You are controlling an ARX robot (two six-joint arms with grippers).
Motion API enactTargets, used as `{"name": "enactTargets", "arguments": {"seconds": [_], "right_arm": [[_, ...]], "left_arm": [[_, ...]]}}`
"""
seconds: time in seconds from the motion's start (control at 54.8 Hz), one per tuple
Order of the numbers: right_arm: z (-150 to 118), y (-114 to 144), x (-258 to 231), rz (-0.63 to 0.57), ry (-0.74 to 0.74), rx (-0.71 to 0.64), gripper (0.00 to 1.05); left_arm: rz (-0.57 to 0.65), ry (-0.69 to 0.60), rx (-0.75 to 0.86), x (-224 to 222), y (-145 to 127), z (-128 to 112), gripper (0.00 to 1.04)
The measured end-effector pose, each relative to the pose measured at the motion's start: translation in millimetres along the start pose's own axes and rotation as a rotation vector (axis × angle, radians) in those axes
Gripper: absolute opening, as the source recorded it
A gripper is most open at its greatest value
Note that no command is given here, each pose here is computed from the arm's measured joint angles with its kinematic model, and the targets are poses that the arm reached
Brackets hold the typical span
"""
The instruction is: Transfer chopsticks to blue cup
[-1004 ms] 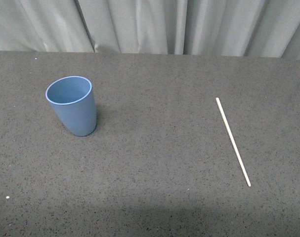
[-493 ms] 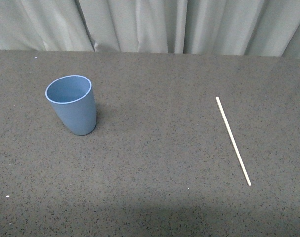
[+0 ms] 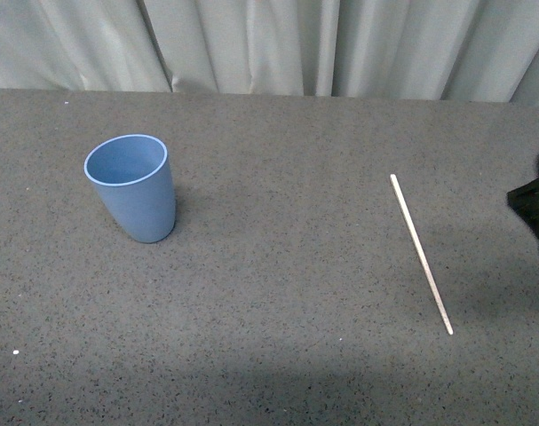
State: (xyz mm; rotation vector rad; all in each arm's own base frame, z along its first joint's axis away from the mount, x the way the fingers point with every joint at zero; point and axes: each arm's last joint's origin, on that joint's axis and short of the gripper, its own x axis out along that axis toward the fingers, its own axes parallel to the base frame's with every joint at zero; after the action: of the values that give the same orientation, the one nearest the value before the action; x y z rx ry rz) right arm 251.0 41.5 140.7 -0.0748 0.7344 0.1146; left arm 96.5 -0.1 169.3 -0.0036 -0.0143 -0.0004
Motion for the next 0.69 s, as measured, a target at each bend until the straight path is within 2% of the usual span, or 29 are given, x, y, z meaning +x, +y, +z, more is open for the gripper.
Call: {"name": "enactTargets", "arguments": {"seconds": [0.256,0.694], "right_arm": [[9,6,62,-0.002,0.266,0.054,0.95],[14,25,128,0.039,0.426,0.100,0.95]], "left_arm": [[0.000,0.000,0.000,0,0,0,0.98],[0.000,0.000,0.000,0,0,0,0.98]]}}
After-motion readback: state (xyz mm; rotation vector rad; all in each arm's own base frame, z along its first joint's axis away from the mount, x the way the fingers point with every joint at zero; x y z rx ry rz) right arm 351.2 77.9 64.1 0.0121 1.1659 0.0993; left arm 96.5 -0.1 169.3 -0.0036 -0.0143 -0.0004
